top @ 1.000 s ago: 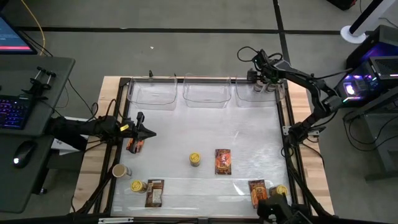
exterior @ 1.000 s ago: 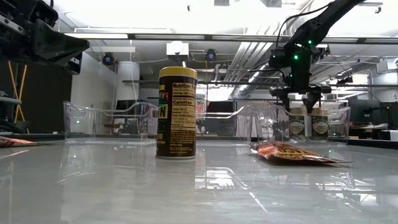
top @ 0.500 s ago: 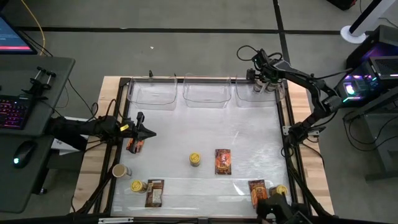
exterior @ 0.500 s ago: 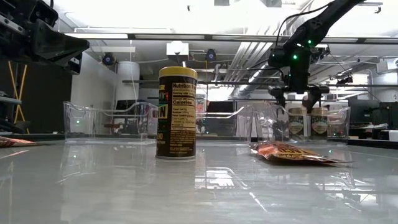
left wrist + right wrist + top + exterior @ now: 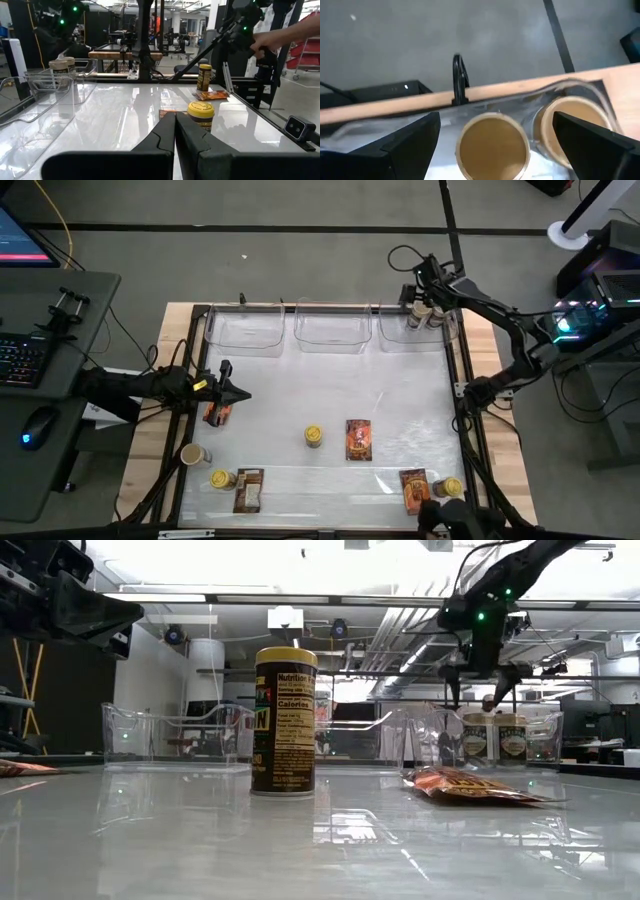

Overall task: Sort spices by type
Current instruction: Put the gold seasoning bottle into the right transparent bin

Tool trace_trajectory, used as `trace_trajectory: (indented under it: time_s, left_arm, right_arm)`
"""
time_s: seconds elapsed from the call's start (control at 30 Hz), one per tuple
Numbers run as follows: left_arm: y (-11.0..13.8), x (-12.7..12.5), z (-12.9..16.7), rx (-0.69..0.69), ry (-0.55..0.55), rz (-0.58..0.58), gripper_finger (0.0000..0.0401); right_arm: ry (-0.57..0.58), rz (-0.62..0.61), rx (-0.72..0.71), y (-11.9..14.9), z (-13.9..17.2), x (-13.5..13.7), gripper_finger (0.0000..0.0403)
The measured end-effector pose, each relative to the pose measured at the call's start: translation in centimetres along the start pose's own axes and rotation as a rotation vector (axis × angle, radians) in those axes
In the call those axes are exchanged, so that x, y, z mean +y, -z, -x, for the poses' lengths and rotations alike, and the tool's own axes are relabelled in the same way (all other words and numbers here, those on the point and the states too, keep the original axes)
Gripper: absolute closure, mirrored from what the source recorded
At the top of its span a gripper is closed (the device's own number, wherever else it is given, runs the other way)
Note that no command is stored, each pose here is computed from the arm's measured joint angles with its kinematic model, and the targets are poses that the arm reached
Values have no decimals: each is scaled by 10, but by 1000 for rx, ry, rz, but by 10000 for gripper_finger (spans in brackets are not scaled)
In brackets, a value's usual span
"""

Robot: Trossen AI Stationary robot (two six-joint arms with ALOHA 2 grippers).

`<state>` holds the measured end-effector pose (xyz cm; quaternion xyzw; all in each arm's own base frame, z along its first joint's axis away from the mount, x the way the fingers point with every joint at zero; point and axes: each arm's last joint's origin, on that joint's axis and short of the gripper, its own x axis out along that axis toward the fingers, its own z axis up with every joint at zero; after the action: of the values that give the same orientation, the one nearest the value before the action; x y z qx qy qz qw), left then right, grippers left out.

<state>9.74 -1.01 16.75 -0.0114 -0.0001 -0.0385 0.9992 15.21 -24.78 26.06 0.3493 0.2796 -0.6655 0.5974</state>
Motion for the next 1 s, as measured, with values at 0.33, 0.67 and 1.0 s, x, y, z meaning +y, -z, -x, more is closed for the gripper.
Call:
trace_trajectory:
  time_s: [0.33,0.67,1.0]
  left_arm:
    - [0,0,0,0,0,0,400]
    - [0,0,0,0,0,0,400]
    - [0,0,0,0,0,0,400]
  right_arm:
    - [-316,31,-36,9,42,27,21]
    - [-889,363,91,83,107,102,20]
    - [-943,631,480,197,174,100,20]
